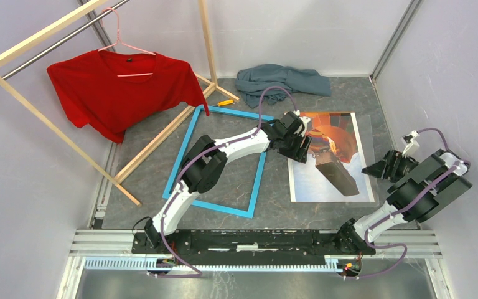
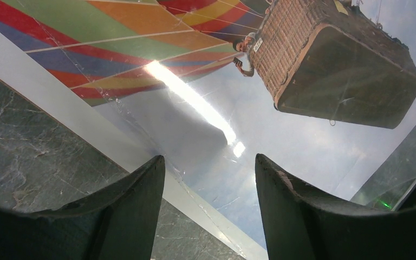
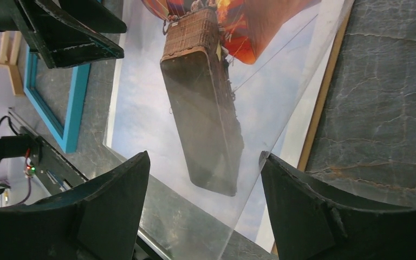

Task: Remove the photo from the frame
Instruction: Pick up the photo frame item from the photo frame.

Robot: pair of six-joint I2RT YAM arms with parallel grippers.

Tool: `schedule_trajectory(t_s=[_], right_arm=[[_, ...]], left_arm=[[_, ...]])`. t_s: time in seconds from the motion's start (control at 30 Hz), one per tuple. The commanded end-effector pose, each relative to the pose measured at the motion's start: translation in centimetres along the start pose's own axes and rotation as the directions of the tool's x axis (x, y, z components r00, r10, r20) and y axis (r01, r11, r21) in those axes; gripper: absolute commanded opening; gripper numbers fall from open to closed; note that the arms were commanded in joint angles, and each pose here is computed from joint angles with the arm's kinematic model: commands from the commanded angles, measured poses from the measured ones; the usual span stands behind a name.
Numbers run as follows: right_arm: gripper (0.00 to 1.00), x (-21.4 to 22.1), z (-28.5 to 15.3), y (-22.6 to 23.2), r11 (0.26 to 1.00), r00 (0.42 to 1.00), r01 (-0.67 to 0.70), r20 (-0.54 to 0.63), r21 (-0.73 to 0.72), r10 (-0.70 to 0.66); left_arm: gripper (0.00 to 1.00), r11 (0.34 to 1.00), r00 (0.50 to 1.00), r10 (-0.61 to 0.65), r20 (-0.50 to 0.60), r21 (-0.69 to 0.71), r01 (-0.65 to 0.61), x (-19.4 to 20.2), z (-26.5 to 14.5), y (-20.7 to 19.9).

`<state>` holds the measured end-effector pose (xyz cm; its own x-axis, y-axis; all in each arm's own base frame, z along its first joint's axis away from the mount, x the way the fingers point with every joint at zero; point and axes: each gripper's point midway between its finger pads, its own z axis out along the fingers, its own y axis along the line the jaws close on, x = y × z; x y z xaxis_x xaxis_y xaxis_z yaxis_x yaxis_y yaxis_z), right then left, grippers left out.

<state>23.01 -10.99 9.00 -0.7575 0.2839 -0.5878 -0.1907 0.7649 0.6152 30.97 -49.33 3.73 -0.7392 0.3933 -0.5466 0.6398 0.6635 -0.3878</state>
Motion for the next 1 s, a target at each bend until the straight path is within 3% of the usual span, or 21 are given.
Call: schedule_trajectory(t_s=[0.0, 0.43, 0.97], right_arm=[[0.80, 0.4, 0.2, 2.1, 0.986, 0.989, -0.139, 0.045, -0.088, 0.144], [0.74, 0.8, 0.6, 2.2, 0.984, 0.989, -0.141, 0.034, -0.104, 0.146], [0.77, 1.3, 2.0, 2.2, 0.985, 0.993, -0.115, -0.012, -0.129, 0.115]], left_arm=[[0.69, 1.000, 0.999, -0.030, -0.045, 0.003, 0.031, 1.8, 0.6, 0.1], [0.69, 1.000, 1.000, -0.018, -0.020, 0.002, 0.019, 1.0, -0.2, -0.2], [0.69, 1.000, 1.000, -0.018, -0.025, -0.001, 0.018, 1.2, -0.1, -0.1]])
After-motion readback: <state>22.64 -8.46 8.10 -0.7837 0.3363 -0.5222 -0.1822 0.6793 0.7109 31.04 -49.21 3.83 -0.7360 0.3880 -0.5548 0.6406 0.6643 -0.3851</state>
